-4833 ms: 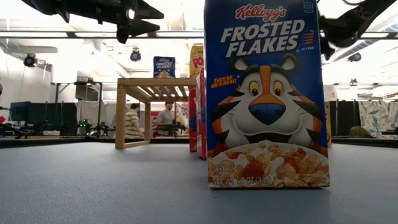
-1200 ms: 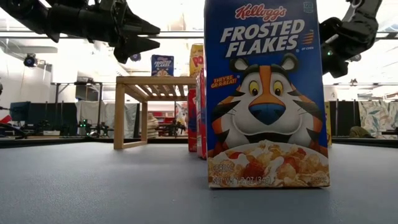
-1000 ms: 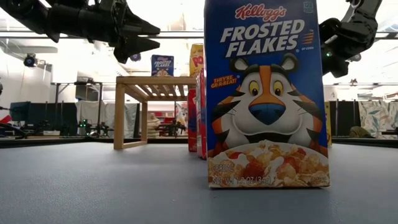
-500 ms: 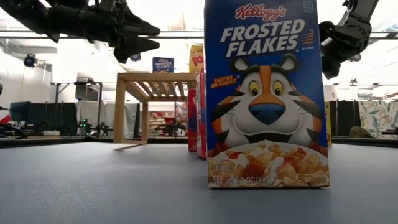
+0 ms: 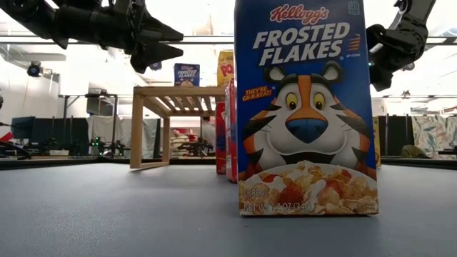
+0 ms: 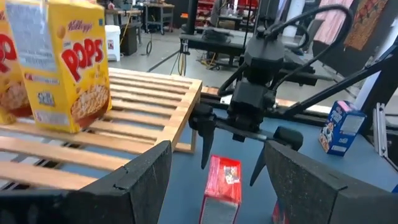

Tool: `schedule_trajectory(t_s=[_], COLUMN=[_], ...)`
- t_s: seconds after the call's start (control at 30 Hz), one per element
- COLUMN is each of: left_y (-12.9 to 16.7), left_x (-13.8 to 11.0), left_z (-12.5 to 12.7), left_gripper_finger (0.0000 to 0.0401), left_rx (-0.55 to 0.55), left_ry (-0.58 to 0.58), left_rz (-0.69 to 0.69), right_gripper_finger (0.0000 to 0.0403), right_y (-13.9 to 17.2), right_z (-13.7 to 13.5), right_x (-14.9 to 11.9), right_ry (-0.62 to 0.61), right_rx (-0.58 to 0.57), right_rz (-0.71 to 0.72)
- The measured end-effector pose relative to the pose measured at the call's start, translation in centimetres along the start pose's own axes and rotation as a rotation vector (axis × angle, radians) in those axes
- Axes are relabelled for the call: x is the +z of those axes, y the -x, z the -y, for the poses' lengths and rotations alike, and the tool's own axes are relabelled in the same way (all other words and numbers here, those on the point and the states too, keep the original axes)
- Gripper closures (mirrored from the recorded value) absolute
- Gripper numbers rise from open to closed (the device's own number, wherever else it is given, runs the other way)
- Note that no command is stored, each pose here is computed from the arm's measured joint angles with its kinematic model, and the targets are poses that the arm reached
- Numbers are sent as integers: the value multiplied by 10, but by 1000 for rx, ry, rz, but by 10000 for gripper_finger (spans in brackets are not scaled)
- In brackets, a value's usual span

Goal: Stack cereal on shelf
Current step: Put the top red cereal box on the shelf aligned with the other red cereal box

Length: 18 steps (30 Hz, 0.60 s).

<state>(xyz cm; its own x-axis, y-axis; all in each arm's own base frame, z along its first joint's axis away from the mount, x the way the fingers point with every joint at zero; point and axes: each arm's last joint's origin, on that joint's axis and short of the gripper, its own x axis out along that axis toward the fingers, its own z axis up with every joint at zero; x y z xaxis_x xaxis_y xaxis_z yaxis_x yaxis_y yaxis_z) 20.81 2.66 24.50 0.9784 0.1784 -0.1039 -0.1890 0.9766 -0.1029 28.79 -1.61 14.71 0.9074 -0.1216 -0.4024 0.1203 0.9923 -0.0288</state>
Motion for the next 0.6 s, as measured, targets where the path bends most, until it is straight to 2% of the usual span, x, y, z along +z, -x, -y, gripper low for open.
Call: schedule_trajectory(t_s=[0.17, 0.43, 0.6], left_y=[-4, -22, -43], left_x=[-7, -27, -32], left_z=[1, 18, 29], left_gripper_finger=[159, 159, 159], left_rx=[-4, -40, -45], left_ry=[-12, -146, -187], left_rz=[-49, -110, -184], right_gripper_finger=[51, 65, 67], right_y=[1, 2, 2], right_z=[-7, -18, -18], right_x=[0, -1, -2], right_ry=[20, 70, 58], right_rx=[19, -36, -40], right_rz=[1, -6, -9])
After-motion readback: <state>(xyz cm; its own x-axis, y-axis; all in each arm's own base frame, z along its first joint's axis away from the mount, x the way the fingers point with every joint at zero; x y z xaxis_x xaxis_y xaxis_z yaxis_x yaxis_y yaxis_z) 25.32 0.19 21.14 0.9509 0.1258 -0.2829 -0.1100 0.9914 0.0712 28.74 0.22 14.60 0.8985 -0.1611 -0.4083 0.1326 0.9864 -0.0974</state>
